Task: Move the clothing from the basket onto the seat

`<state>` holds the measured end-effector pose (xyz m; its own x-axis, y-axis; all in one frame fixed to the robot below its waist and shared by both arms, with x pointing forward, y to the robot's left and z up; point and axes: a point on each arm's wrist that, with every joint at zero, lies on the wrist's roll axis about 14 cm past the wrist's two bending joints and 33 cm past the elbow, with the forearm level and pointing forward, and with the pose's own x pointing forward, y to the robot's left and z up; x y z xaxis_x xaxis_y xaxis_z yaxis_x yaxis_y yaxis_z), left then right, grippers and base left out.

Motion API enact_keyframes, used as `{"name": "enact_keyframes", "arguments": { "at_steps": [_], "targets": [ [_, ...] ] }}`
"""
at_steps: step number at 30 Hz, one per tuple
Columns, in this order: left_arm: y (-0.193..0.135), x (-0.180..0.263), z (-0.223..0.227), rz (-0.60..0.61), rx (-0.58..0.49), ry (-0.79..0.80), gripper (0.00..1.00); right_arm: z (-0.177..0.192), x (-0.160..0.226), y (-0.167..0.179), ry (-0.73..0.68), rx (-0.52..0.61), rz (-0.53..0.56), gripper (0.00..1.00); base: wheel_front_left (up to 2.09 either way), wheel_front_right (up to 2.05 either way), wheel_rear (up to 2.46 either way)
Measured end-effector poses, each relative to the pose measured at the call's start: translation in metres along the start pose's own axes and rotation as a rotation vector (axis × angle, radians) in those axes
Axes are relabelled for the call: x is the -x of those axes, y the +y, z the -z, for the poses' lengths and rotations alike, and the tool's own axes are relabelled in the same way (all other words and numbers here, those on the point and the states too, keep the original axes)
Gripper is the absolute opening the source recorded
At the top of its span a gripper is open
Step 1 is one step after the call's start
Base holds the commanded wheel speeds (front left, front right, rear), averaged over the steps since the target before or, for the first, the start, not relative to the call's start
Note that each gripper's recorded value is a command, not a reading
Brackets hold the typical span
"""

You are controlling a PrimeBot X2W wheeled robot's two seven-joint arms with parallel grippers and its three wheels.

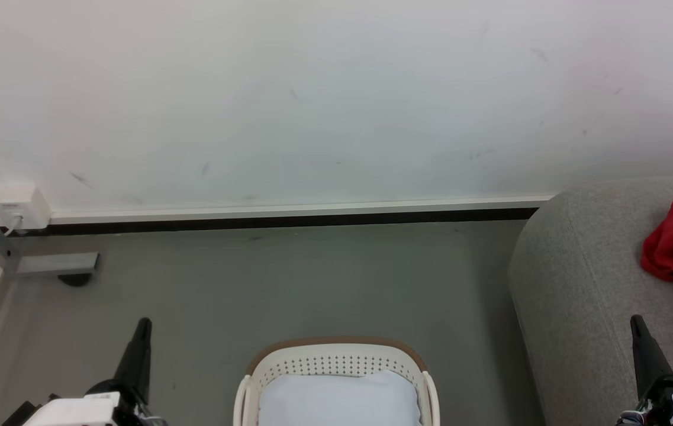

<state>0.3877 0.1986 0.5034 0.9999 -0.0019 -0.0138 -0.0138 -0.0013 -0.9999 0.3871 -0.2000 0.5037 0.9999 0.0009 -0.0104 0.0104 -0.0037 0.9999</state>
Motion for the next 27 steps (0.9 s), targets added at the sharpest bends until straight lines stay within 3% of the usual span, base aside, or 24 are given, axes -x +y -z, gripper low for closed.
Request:
{"name": "enact_keyframes", "arguments": {
  "at_steps": [27],
  "targets": [
    [0.0,0.0,0.0,0.0,0.0,0.0,0.0,-0.0001,0.0,0.0,-0.001,-0.001,0.0,0.0,0.0,0.0,0.0]
  ]
}}
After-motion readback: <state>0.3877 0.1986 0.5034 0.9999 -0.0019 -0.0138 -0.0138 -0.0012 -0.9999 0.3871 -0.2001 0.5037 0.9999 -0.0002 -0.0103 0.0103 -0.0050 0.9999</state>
